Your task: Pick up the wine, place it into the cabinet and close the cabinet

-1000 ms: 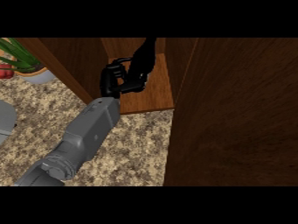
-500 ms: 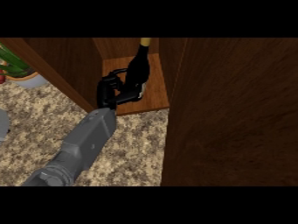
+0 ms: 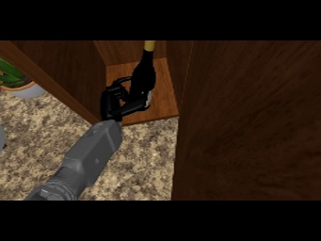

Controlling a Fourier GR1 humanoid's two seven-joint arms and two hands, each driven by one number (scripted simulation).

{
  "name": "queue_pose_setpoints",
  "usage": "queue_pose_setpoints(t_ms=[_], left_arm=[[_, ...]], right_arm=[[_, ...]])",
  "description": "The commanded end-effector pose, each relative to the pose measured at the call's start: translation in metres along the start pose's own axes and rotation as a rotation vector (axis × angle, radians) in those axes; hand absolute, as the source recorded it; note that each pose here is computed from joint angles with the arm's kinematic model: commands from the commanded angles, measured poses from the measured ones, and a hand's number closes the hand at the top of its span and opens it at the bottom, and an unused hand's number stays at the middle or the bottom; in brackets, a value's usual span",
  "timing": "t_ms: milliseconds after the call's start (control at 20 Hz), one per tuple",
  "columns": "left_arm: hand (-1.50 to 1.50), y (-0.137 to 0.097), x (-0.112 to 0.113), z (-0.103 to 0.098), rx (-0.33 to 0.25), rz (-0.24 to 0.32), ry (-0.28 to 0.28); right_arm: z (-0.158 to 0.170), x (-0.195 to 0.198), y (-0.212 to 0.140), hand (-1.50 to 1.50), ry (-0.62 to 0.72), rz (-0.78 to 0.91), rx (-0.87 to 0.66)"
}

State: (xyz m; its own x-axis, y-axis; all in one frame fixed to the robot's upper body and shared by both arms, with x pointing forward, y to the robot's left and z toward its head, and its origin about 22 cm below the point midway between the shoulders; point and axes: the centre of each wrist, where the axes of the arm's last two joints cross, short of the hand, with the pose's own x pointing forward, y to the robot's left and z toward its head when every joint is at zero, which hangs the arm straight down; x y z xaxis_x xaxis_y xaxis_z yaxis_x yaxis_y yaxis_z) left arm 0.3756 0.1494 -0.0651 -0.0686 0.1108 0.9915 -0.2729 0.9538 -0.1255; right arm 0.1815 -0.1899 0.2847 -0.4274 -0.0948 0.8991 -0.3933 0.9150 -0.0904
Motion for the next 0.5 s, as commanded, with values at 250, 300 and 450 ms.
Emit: queue_pose_setpoints(t_ms=[250, 300, 450], left_arm=[[1.50, -0.006, -0.001, 0.003, 0.012, -0.021, 0.022], [1.50, -0.009, 0.003, 0.001, 0.010, -0.025, 0.007], [1.50, -0.018, 0.012, -0.006, 0.026, -0.037, 0.008]], right_arm=[[0.003, 0.001, -0.003, -1.50, -0.004, -0.032, 0.028], [0.002, -0.003, -0.001, -1.50, -0.002, -0.021, 0.041], [0.001, -0.002, -0.002, -1.50, 0.009, -0.022, 0.025]])
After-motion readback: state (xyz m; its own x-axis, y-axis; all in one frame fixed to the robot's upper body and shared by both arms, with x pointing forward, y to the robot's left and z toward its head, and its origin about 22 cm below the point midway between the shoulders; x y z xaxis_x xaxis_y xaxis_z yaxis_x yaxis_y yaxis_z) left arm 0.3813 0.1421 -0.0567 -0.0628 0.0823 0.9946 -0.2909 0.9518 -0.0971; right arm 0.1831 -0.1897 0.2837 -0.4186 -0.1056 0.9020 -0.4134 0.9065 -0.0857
